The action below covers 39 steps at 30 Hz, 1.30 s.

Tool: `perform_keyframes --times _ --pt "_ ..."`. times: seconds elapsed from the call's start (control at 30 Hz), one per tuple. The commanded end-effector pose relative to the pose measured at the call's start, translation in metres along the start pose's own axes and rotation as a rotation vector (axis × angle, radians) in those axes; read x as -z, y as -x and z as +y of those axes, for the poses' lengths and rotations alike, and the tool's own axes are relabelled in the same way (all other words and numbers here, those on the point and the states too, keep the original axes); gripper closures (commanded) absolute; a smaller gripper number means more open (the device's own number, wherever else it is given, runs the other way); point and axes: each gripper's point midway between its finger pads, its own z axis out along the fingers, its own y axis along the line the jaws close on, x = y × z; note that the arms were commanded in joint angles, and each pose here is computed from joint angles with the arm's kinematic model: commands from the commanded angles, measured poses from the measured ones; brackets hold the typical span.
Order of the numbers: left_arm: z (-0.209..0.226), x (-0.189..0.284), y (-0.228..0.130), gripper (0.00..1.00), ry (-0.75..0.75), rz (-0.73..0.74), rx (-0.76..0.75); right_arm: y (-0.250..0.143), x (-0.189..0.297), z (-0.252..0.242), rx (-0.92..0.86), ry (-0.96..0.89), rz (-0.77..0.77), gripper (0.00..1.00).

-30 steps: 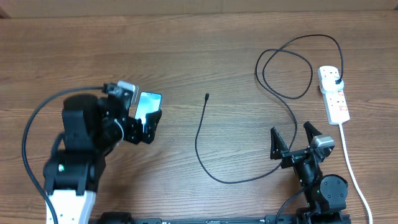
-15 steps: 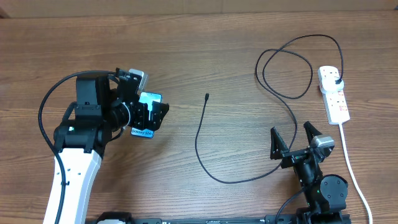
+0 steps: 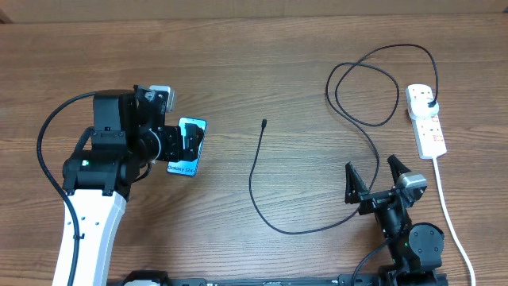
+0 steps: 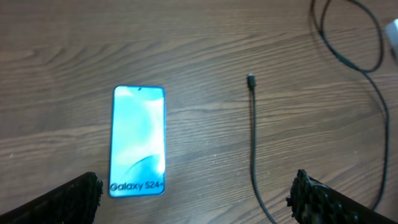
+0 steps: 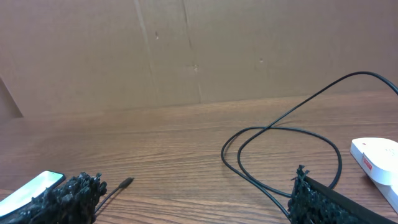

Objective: Plug charger to phone and switch on socket
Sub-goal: 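Move the left gripper over the Galaxy phone and descend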

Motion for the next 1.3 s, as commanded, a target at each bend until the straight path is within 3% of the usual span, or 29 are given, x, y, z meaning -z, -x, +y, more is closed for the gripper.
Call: perform_keyframes --times 0.0,0.43,0.87,1.27 --pt "0.007 0.005 0.008 0.00 0.047 -0.017 0.026 -0.002 0.000 -0.001 0.002 -0.005 -0.004 0.00" --pt "0.004 -0.002 0.007 0.00 0.141 0.013 0.004 -0.002 0.000 -0.001 0.002 -0.005 -0.004 0.00" --pt "0.009 -0.019 0.039 0.00 0.203 0.168 0.067 -0.002 0.000 -0.001 0.002 -0.005 -0.004 0.00" --pt "0.024 -0.082 0.008 0.00 0.198 0.381 0.048 -0.002 0.000 -0.001 0.002 -0.005 -0.004 0.00"
